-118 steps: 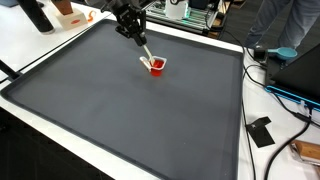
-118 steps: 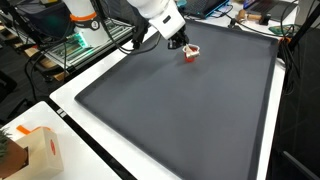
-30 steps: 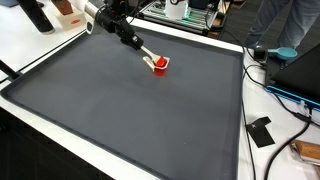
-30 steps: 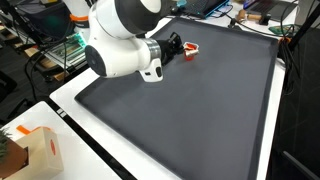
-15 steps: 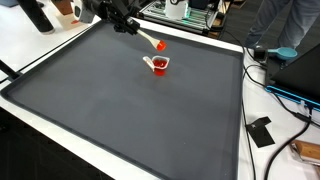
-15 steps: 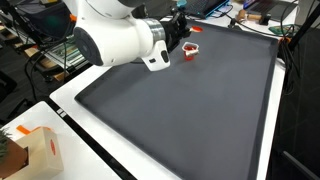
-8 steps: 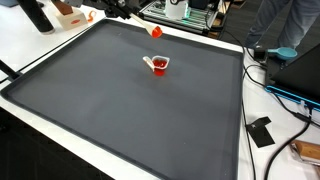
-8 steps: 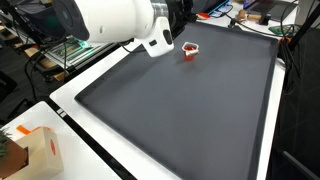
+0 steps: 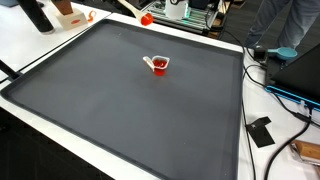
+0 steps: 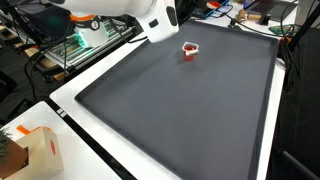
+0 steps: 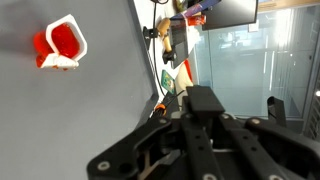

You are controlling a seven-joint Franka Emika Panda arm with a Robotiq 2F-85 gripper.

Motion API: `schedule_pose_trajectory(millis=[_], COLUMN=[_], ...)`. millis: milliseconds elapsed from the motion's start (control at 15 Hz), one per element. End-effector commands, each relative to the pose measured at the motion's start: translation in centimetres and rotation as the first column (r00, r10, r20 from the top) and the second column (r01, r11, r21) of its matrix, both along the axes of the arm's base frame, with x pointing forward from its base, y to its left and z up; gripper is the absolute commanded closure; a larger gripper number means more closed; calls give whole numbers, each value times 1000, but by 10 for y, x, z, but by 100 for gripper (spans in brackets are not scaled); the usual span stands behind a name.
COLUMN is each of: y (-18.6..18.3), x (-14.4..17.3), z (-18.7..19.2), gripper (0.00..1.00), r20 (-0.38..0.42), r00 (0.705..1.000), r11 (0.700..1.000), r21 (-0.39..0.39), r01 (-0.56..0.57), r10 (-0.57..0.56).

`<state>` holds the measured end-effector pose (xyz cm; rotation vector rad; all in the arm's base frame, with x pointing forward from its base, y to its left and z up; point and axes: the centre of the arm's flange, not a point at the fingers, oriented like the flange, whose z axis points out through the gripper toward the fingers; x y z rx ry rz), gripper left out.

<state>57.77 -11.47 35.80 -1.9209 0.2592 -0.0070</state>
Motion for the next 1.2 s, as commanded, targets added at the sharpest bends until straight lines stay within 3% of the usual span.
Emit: schedule_pose_trajectory(millis=[0,400,667,867,1133], y=[-3,-5,-6,-6,-5], x=[9,23,28,31,37], z=[19,43,53,56,55], gripper=[97,97,97,97,97], r20=[-32,-48,-62,-59,-56], r00=[999,999,998,998,998], r11=[999,996,984,961,905], r21=[-36,-88,-179,-275,-426], r01=[16,15,-3,-10,-21], r10=[-17,-19,-8,-7,-3])
